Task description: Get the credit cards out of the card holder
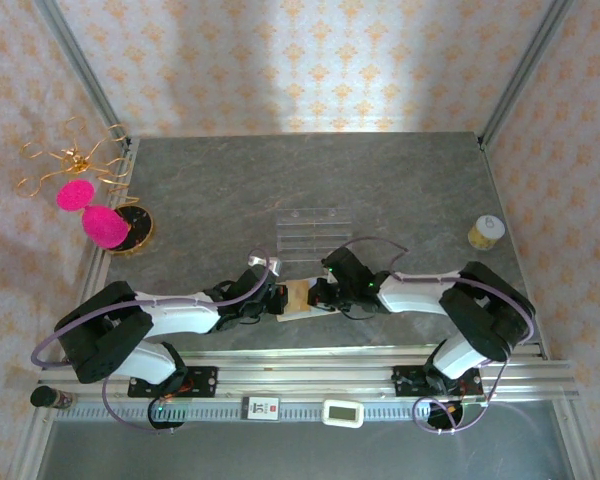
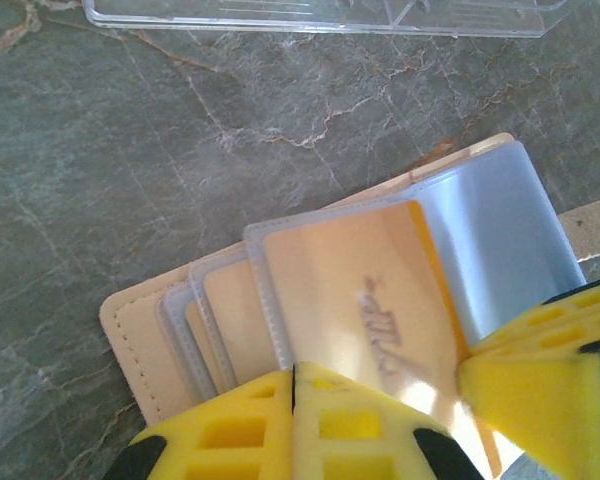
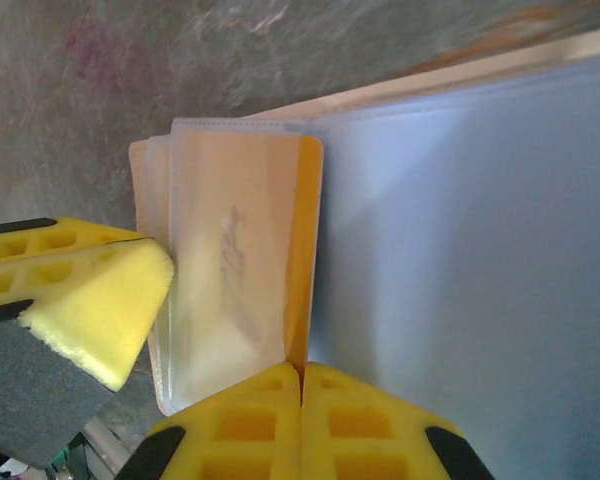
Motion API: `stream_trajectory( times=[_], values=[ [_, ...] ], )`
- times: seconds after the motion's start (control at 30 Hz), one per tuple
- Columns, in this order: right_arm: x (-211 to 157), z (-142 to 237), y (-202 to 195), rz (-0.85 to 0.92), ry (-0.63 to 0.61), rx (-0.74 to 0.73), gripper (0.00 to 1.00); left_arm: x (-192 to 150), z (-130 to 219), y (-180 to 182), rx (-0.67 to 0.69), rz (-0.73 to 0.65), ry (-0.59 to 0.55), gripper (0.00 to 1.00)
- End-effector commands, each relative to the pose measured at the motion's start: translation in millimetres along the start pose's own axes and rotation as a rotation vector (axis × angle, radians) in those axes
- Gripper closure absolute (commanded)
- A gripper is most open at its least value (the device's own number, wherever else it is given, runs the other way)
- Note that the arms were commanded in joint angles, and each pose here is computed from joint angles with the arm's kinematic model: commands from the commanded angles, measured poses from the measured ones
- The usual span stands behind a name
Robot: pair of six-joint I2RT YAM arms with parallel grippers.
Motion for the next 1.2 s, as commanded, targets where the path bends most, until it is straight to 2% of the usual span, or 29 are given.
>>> stream_trajectory(
  times=[0.0,0.13,0.4,0.6,0.8,0.9,1.0,1.17],
  values=[
    [-5,9,-30,-0.049,-0.033,-0.125,1.00,-30,-4,27,0.091,-0.016,0.121,1.00],
    [-11,9,-40,-0.060,-0.030,-0.149,1.00,-25,-3,23,0.082,-0.018,0.105,1.00],
    [-5,9,-29,-0.002,-0.039,-0.115,1.00,4,15,-7,0.005,-0.035,0.013,1.00],
    [-3,10,-23,0.026,-0.044,-0.093,0.99,-4,5,-34,-0.055,-0.077,0.064,1.00],
    [-1,11,-19,0.048,-0.045,-0.088,0.95,-16,-7,-24,-0.011,-0.079,0.112,1.00],
    [2,15,-15,0.065,-0.057,-0.081,0.86,-22,-11,-9,0.057,-0.073,0.141,1.00],
    [10,23,-8,0.087,-0.083,-0.064,0.79,-23,-8,-4,0.056,-0.061,0.136,1.00],
    [23,24,-6,0.064,-0.090,-0.029,0.78,-23,-8,-1,0.045,-0.054,0.135,1.00]
  ],
)
Point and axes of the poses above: each hand's point on the last joint's axis, 136 mm out from that joint toward the fingers, its own z axis back along the fingers, its own y axis along the line the jaws close on, x = y × z, the point moved 4 cm from there along z, back along the fingers, and after that the axes turned 4 degrees about z, right-handed, at the moved point
